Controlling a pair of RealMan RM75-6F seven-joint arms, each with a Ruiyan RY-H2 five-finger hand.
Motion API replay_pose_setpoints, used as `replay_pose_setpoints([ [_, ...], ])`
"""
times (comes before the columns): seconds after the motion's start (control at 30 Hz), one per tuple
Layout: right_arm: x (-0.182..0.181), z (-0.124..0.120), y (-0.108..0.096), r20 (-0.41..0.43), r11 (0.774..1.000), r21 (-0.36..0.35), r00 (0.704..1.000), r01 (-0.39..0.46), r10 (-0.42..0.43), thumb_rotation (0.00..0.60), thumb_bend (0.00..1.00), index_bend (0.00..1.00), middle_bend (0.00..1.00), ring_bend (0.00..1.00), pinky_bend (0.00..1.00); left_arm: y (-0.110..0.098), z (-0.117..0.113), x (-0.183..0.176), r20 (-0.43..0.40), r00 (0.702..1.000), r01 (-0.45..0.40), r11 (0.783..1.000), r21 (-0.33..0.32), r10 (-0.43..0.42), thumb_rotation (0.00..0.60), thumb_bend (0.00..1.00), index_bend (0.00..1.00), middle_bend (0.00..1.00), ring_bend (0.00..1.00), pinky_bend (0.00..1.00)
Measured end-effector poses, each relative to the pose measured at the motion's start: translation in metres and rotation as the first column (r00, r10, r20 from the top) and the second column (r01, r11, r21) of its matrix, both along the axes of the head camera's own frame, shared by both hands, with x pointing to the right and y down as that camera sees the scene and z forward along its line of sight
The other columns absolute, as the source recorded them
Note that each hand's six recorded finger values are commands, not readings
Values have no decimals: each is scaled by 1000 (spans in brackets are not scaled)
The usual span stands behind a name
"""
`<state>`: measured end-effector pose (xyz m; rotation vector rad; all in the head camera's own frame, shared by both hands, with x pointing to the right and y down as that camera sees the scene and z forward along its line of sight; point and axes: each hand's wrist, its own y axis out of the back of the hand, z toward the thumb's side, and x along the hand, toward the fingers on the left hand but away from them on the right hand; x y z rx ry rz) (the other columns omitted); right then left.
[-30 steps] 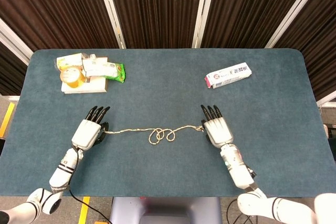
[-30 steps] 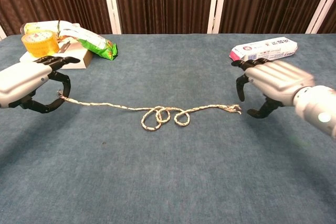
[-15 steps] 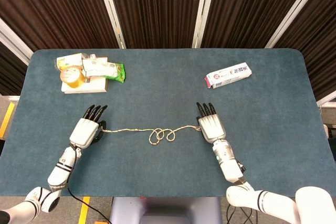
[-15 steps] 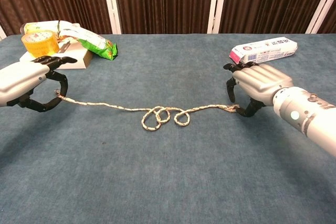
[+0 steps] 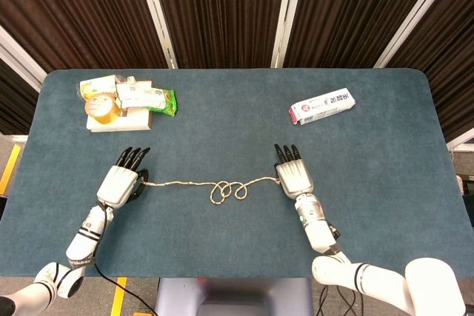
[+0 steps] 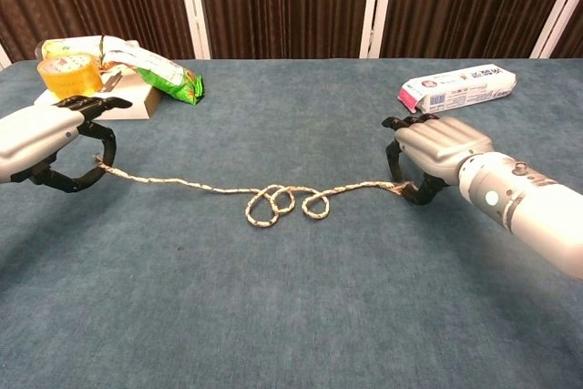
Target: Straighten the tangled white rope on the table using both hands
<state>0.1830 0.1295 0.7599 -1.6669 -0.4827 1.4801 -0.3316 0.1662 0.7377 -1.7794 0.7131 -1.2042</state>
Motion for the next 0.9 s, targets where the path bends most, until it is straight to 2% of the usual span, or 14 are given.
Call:
replay_pose_setpoints([
  [0.4, -5, 3, 1, -2, 1000, -13, 1000, 6, -6, 600, 432, 681, 0, 0, 0, -2, 0, -2, 4, 1000, 5, 1000, 0, -5, 600, 476, 610, 35, 0, 4],
  [0.67, -6, 3, 0, -5, 1000, -13, 1000, 8, -8, 600, 553, 741, 30, 0, 0, -3, -2, -4, 8, 1000, 6, 1000, 4, -6, 600, 476, 610, 34, 0, 3],
  [0.9, 4, -6, -8, -19, 1000, 10, 1000, 5, -5, 600, 595, 763, 47, 0, 0, -5, -2, -7, 20, 1000, 11, 1000, 10, -12, 600, 479, 611, 34, 0, 3],
])
